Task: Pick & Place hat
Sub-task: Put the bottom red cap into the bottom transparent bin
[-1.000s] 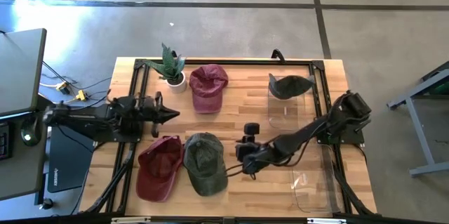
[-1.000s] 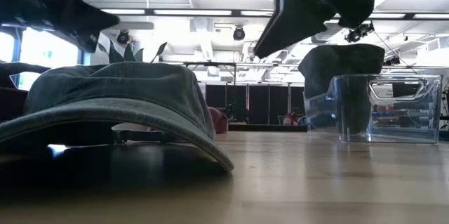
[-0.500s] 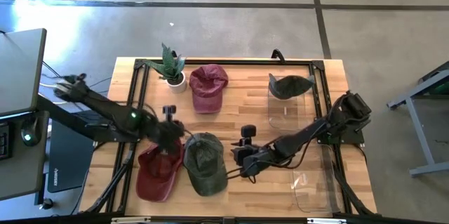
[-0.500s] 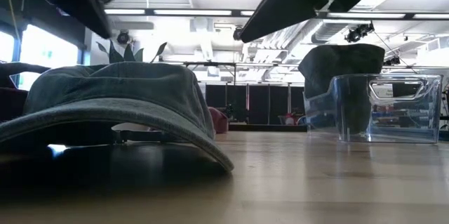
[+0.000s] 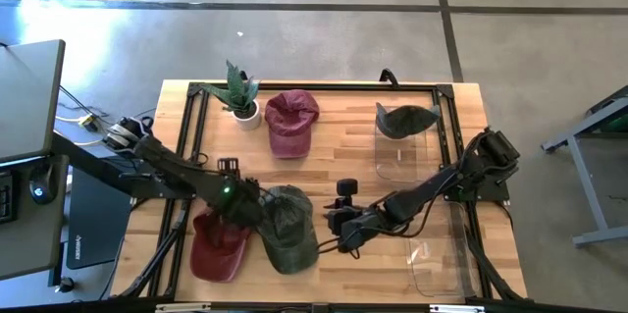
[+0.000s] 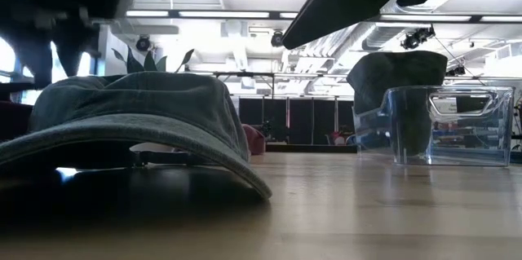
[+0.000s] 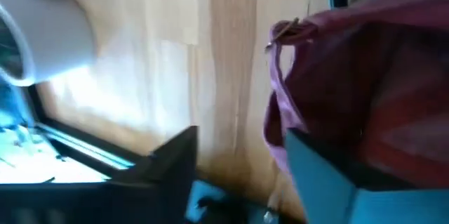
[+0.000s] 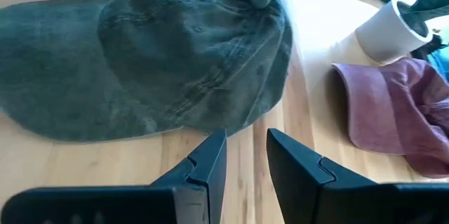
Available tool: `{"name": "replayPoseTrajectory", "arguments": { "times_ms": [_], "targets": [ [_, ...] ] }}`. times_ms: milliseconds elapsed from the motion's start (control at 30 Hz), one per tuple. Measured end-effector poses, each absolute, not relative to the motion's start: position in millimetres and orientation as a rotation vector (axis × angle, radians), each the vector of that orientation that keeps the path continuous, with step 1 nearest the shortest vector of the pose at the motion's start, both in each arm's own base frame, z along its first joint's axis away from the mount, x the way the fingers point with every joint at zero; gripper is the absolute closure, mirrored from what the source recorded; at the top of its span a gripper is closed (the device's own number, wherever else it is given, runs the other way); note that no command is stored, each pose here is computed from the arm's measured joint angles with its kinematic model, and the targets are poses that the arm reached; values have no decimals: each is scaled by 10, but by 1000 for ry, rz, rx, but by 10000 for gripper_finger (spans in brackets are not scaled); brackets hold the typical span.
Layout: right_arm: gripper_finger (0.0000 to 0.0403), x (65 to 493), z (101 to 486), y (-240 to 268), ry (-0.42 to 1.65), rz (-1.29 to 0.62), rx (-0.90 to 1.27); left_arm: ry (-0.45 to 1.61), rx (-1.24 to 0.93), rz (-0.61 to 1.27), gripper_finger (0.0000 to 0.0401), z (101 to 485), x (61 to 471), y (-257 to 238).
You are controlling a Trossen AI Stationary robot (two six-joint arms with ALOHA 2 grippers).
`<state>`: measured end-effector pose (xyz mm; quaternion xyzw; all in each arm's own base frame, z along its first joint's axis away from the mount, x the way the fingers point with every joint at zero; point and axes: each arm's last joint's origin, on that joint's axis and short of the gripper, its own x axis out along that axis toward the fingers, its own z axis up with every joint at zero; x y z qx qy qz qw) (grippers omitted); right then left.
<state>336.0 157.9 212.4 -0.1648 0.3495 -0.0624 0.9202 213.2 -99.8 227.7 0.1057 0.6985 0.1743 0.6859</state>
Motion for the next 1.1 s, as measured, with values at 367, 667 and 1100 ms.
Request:
{"name": "replayPoseTrajectory", "arguments": {
  "times_ms": [367, 667, 1100],
  "targets": [
    [304, 3342, 2123, 1619, 719, -108, -339, 1617, 108, 247, 113, 1768, 2052, -766],
    [304, 3343, 2123, 1617, 719, -107, -342, 1611, 159, 266, 205, 1516, 1934, -702],
    [304, 3346, 2123, 1610, 718, -112, -347, 1494, 281, 631, 382, 2286, 1997, -644]
  ]
}}
